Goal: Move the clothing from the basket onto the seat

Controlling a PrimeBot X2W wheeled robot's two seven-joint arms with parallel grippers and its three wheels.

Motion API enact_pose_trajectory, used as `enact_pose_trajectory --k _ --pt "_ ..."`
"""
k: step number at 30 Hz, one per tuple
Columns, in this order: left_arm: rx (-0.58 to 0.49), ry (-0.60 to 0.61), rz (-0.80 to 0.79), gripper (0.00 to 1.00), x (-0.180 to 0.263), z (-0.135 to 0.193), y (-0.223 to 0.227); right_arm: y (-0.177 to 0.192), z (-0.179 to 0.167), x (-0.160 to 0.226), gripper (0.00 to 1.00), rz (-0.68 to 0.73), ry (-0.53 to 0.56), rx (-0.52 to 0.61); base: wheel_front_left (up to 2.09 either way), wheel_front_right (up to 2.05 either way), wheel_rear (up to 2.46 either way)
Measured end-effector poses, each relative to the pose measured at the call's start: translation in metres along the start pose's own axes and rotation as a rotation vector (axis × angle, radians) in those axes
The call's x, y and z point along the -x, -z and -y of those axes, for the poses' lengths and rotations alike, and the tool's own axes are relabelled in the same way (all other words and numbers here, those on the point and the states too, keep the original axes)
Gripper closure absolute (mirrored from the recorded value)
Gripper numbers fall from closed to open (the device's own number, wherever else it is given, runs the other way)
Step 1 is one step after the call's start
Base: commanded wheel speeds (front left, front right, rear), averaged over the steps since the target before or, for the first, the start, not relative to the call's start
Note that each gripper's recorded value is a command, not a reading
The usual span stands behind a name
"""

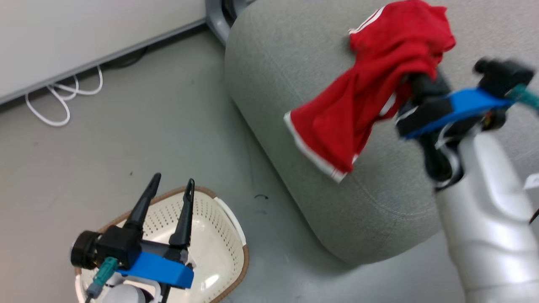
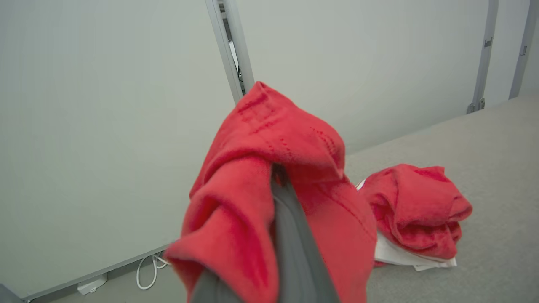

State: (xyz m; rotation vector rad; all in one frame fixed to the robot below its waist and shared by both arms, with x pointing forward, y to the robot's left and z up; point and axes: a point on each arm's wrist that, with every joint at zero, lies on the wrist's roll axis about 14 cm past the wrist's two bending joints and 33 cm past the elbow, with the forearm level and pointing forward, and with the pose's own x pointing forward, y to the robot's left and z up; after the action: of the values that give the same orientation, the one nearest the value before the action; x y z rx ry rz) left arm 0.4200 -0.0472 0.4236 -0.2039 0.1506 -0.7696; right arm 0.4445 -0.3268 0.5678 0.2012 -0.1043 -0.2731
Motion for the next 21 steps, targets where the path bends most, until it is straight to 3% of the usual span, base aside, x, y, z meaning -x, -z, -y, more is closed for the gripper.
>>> enact_pose_trajectory --k 7,13,18,20,21 --pt "-0.001 -0.021 -0.005 0.00 -0.011 -0.032 0.016 -0.076 0.020 -0.067 1.00 0.172 0.042 0.016 0.00 0.00 0.00" --pt "0.012 -0.043 -0.012 0.00 -0.020 -0.058 0.033 -0.125 0.068 -0.102 1.00 0.293 0.169 0.071 0.00 0.00 0.00" --pt "0.018 -0.073 -0.026 0.00 -0.020 -0.077 0.047 -0.102 0.100 -0.118 1.00 0.241 0.266 0.109 0.00 0.00 0.00" --pt "0.023 -0.096 -0.043 0.00 -0.017 -0.090 0.060 -0.053 0.121 -0.126 1.00 0.129 0.331 0.127 0.00 0.00 0.00" --pt "0.023 -0.096 -0.043 0.00 -0.017 -0.090 0.060 -0.053 0.121 -0.126 1.00 0.129 0.331 0.127 0.00 0.00 0.00"
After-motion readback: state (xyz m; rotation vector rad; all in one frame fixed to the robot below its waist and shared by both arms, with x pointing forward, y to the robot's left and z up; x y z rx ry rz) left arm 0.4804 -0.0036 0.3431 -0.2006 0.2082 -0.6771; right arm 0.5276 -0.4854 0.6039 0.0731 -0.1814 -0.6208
